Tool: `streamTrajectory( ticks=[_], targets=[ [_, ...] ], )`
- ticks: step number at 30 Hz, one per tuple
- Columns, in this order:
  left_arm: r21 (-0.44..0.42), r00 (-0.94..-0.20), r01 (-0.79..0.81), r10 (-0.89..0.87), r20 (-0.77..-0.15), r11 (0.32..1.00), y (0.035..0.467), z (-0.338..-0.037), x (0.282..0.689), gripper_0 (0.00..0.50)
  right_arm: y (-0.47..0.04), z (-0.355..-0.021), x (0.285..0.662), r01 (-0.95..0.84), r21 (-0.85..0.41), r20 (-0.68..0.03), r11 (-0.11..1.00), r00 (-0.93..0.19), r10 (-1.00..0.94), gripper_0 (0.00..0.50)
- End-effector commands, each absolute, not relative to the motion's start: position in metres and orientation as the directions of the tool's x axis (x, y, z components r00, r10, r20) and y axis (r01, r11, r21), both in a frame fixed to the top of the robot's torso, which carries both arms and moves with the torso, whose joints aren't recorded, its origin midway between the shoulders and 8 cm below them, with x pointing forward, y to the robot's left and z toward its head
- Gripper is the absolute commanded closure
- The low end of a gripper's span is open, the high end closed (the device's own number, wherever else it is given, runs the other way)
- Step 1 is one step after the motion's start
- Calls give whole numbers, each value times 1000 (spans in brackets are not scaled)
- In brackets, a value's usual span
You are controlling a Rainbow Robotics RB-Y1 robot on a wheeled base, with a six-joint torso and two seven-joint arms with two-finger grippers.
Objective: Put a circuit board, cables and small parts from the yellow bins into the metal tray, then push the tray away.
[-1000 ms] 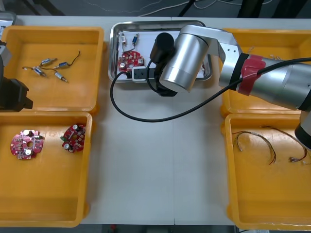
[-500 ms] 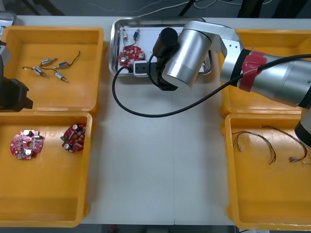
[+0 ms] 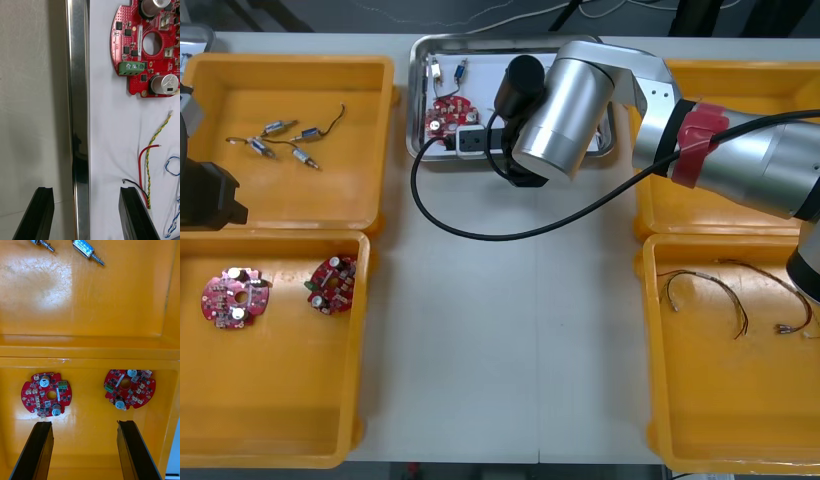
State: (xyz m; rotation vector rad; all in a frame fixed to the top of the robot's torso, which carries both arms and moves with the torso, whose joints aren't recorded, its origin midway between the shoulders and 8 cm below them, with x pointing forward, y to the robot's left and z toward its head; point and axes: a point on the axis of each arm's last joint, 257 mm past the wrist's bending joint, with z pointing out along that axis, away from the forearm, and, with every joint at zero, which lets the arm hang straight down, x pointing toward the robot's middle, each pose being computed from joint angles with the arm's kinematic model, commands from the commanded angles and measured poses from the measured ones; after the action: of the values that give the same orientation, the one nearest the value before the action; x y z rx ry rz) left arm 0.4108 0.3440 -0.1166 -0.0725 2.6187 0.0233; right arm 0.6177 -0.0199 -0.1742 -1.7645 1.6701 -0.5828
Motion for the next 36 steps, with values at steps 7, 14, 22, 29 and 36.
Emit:
streamTrajectory(
  ticks=[7,14,22,29,36],
  targets=[
    [85,-851,-8,37,-523,996,360,-102,408,0,2,-127,593,-733,-681,-92,-10,99,-991,0],
    [85,-851,-8,37,-523,996,360,-102,408,0,-7,-108,575,-766,-642,-101,35,40,-994,0],
    [85,-851,-8,37,-523,996,360,-102,408,0,-28,-95,547,-797,-576,-171,181,-98,-980,0],
    [85,-851,-8,37,-523,996,360,-102,408,0,-49,-80,517,-776,-532,-266,339,-227,-937,0],
    [85,-851,-8,37,-523,996,360,-102,408,0,-85,-70,486,-721,-480,-357,500,-360,-862,0]
  ],
)
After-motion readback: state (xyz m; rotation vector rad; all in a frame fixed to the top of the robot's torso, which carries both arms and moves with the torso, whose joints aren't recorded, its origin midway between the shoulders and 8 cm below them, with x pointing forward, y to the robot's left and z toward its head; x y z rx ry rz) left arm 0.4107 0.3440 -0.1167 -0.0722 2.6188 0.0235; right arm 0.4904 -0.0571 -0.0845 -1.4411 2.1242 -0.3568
